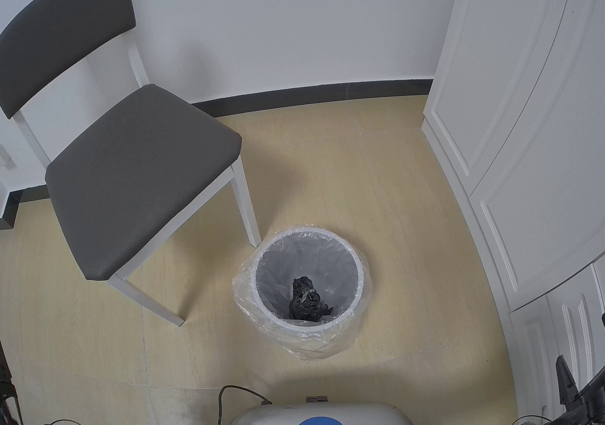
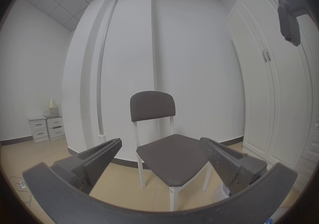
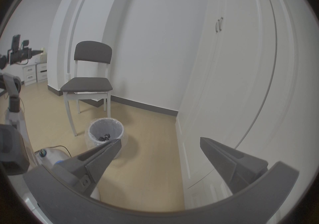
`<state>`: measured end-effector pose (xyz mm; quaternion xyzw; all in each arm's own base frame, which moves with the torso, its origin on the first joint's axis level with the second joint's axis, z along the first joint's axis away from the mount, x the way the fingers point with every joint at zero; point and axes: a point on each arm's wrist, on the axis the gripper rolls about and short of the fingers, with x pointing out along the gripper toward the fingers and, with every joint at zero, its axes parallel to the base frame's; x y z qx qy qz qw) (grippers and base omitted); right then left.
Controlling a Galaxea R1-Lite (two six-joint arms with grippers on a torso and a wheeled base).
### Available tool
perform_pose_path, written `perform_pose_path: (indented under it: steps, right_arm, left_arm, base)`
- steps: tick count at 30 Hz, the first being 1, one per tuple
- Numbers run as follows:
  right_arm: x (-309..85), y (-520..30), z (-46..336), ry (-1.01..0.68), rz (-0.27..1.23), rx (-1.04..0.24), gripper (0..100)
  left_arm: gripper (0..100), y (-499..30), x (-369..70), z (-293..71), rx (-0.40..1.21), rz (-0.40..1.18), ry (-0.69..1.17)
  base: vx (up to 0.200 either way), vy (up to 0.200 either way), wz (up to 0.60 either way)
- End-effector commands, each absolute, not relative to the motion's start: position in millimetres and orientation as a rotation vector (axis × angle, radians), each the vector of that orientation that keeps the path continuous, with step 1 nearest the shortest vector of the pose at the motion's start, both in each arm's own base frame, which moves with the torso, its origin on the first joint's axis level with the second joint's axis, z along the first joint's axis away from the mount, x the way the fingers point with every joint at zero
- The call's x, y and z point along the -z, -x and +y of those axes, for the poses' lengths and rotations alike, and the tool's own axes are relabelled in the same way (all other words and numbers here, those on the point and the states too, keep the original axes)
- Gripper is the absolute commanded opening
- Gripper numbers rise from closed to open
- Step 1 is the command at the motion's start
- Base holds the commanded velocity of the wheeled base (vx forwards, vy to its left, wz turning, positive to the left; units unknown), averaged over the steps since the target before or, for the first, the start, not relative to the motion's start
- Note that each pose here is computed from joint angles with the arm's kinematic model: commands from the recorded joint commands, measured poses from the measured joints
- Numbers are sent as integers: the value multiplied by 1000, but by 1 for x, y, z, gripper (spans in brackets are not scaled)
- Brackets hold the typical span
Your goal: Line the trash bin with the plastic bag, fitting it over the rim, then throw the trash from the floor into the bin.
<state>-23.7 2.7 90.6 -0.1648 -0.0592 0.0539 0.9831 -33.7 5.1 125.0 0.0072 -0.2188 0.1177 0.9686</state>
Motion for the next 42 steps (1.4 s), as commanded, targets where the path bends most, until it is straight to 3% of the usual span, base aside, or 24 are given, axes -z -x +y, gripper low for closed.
perform_pose_path:
  steps: [1,8,28,42]
  right_arm:
    - [-85,23,3,286,-109,-112,100]
    - [-81,23,3,127,-61,-122,100]
    - [-76,23,0,-3,-5,-2,100]
    - [-76,23,0,-5,-5,0,100]
  left_arm:
    - [100,33,-120,5,-238,-438,-14]
    - [100,31,-114,5,-238,-381,-18]
    - [100,25,-93,5,-229,-170,9]
    - [100,24,-84,5,-225,-86,52]
  base:
    - [0,0,0]
    - [0,0,0]
    - [0,0,0]
    - [0,0,0]
